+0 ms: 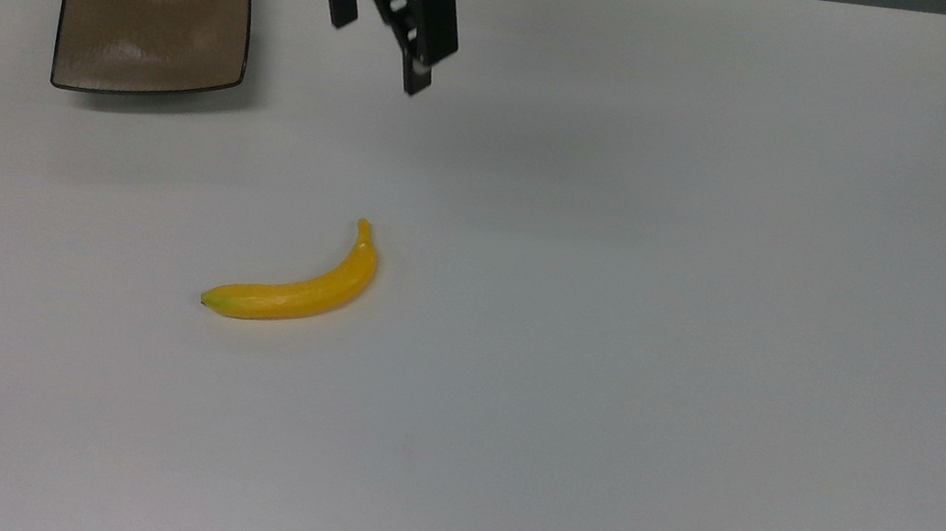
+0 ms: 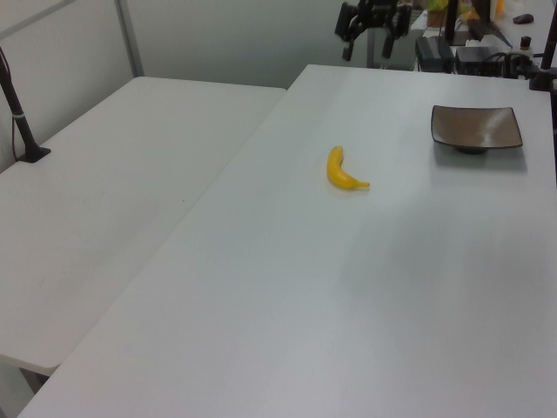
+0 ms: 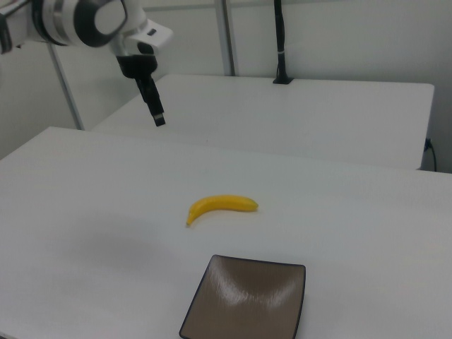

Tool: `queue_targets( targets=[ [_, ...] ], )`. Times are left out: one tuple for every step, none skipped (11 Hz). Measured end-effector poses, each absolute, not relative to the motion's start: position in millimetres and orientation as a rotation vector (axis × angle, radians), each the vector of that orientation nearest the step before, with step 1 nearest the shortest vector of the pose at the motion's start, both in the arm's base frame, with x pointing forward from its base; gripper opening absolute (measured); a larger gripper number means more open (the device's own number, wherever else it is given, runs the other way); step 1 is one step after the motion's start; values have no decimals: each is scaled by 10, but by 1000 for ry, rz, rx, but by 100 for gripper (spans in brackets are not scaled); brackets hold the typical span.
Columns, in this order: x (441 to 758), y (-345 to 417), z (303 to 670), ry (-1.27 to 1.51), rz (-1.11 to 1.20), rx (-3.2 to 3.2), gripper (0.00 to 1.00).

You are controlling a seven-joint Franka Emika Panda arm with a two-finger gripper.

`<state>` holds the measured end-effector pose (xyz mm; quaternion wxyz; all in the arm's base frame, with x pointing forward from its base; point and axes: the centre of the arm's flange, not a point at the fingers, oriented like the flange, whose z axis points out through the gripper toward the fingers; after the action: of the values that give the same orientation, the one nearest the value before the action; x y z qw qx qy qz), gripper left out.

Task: Bananas placed on a ceramic plate
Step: 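Move the open gripper over the yellow banana and lower it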

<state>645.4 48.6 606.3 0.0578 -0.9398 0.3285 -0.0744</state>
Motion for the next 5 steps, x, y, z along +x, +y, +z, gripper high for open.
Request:
queue_targets(
  targets=[
    [6529,469,5951,1003,-227,-2847,100],
    [6594,438,5849,1014,-226,-2846,100],
    [6652,400,5753,1025,-224,-2845,100],
    [6700,367,5658,1035,-217,-2846,100],
    [6748,347,5541,1043,-201,-2851,100]
  ],
)
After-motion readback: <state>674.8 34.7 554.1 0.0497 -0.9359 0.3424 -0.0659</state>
